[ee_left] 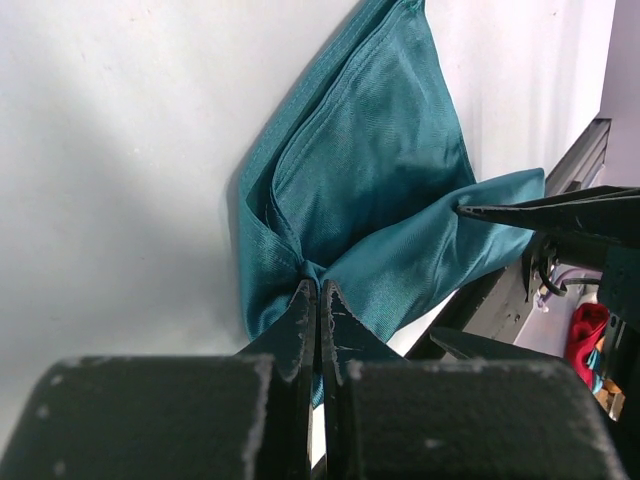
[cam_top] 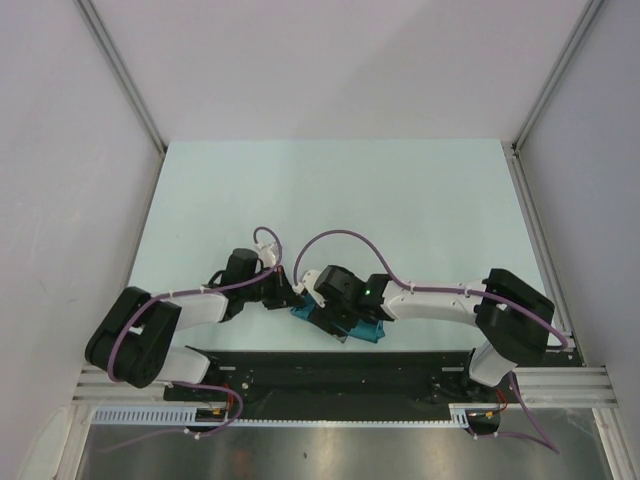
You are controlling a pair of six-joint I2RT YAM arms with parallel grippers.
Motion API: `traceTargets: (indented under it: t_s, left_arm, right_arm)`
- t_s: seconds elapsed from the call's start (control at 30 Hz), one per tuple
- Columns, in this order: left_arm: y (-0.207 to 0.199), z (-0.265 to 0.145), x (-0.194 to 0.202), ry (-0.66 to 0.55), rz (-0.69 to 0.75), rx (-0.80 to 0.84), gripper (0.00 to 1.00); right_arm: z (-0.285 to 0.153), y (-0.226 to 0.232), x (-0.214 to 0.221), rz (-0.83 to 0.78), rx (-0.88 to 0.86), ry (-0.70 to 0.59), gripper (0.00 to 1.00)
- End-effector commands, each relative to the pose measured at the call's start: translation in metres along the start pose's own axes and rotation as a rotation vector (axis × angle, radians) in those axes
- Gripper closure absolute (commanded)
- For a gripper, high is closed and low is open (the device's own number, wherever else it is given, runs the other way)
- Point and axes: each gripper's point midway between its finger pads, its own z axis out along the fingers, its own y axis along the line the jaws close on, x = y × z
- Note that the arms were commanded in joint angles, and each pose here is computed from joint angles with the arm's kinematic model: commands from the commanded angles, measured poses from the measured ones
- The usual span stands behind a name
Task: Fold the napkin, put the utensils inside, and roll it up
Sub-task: Roll the napkin with the utensil
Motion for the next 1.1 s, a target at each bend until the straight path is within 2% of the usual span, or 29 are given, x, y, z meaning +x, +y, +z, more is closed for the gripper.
traceTargets:
  t_s: [0.0, 0.27, 0.37, 0.4, 0.47, 0.5, 0.57, 0.67, 0.77, 0.8, 0.9, 1.0, 1.07]
  left_arm:
    - [-0.001, 0.000, 0.004, 0.032, 0.011, 0.010, 1.00]
    - [-0.002, 0.000, 0.002, 0.028, 0.012, 0.010, 1.00]
    - [-0.004, 0.000, -0.001, 0.020, 0.012, 0.009, 1.00]
    - [-0.005, 0.000, -0.003, 0.019, 0.012, 0.012, 1.00]
    - [-0.008, 0.000, -0.008, 0.009, 0.013, 0.013, 0.99]
    - [-0.012, -0.001, -0.013, -0.003, 0.019, 0.022, 0.97]
    - [-0.017, -0.001, -0.022, -0.026, 0.022, 0.023, 0.94]
    - [-0.027, -0.002, -0.039, -0.066, 0.034, 0.030, 0.86]
    - [-0.032, -0.005, -0.053, -0.103, 0.046, 0.019, 0.71]
    - [-0.032, -0.005, -0.056, -0.112, 0.055, 0.012, 0.63]
    - [-0.024, -0.010, -0.055, -0.132, 0.074, -0.038, 0.46]
    - [-0.020, -0.015, -0.052, -0.143, 0.101, -0.056, 0.38]
    - [-0.015, -0.016, -0.044, -0.131, 0.105, -0.061, 0.37]
  right_arm:
    - [0.007, -0.004, 0.005, -0.017, 0.034, 0.013, 0.24]
    - [0.008, 0.006, 0.019, 0.018, -0.017, 0.072, 0.29]
    - [0.009, 0.010, 0.026, 0.026, -0.037, 0.093, 0.40]
    - [0.010, 0.011, 0.028, 0.044, -0.037, 0.101, 0.47]
    - [0.011, 0.017, 0.031, 0.056, -0.067, 0.112, 0.53]
    - [0.011, 0.018, 0.033, 0.061, -0.072, 0.118, 0.58]
    - [0.014, 0.021, 0.038, 0.068, -0.093, 0.139, 0.60]
    - [0.019, 0.025, 0.045, 0.083, -0.125, 0.176, 0.66]
    - [0.022, 0.031, 0.051, 0.112, -0.167, 0.209, 0.69]
    - [0.023, 0.030, 0.053, 0.126, -0.174, 0.216, 0.69]
    - [0.023, 0.029, 0.054, 0.175, -0.217, 0.219, 0.70]
    - [0.022, 0.031, 0.054, 0.206, -0.265, 0.224, 0.70]
    - [0.020, 0.031, 0.053, 0.231, -0.307, 0.221, 0.70]
